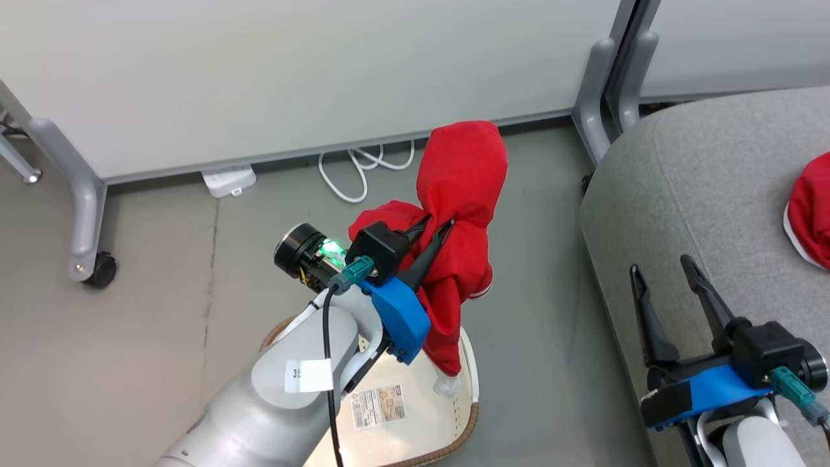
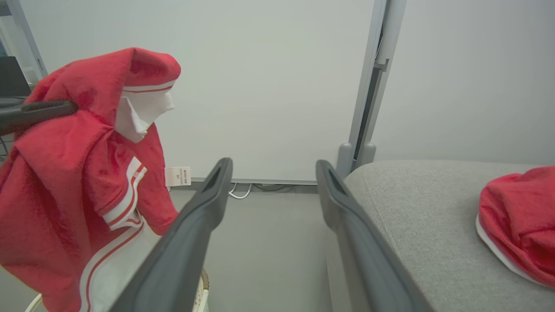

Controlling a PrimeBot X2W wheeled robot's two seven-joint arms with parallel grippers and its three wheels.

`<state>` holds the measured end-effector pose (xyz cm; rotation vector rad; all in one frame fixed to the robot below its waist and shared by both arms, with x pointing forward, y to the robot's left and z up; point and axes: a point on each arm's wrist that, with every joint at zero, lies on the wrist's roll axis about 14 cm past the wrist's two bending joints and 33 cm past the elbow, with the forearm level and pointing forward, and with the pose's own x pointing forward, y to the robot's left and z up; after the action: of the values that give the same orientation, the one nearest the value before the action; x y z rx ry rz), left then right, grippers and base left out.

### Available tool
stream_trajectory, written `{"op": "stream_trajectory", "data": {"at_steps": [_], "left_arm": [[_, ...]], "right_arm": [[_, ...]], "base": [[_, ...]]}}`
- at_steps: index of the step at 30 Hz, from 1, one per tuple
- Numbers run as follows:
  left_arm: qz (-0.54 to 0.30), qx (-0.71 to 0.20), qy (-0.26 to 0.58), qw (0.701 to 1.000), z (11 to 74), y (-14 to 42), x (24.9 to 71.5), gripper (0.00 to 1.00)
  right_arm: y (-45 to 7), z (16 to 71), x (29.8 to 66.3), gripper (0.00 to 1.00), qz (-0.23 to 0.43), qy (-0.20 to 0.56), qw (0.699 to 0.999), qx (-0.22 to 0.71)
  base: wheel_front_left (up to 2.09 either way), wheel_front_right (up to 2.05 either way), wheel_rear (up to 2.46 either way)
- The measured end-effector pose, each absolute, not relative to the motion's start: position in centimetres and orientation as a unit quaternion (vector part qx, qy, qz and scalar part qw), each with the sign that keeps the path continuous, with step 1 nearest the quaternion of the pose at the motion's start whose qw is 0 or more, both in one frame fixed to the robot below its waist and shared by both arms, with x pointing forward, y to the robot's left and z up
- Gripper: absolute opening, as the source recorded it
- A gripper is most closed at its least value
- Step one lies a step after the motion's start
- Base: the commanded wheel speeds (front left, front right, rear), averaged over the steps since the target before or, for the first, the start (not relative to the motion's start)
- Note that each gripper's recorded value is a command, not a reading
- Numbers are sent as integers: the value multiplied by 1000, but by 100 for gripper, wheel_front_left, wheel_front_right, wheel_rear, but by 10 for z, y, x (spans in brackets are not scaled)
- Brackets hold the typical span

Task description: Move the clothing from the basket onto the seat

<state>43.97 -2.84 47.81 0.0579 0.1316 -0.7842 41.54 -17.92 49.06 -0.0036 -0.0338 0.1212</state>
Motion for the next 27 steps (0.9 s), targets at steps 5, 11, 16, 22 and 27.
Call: {"op": "stream_trajectory", "data": {"at_steps": [5,11,16,22,27], "left_arm": [[-380,32,32,924,506,-30,436,0],[-384,37,1,923,532,-35,431,0],[-386,40,-12,922,543,-37,428,0],[-386,41,-15,921,546,-37,427,0],[-384,40,-15,922,545,-36,428,0]], "right_arm": [[-178,497,402,100,61,-23,998,0],[-176,500,387,100,62,-27,998,3],[-174,502,380,100,63,-30,998,6],[-166,503,379,100,74,-31,997,8],[-146,498,377,100,105,-23,994,7]], "base": [[0,0,0],[0,0,0],[0,0,0],[0,0,0],[0,0,0]]}}
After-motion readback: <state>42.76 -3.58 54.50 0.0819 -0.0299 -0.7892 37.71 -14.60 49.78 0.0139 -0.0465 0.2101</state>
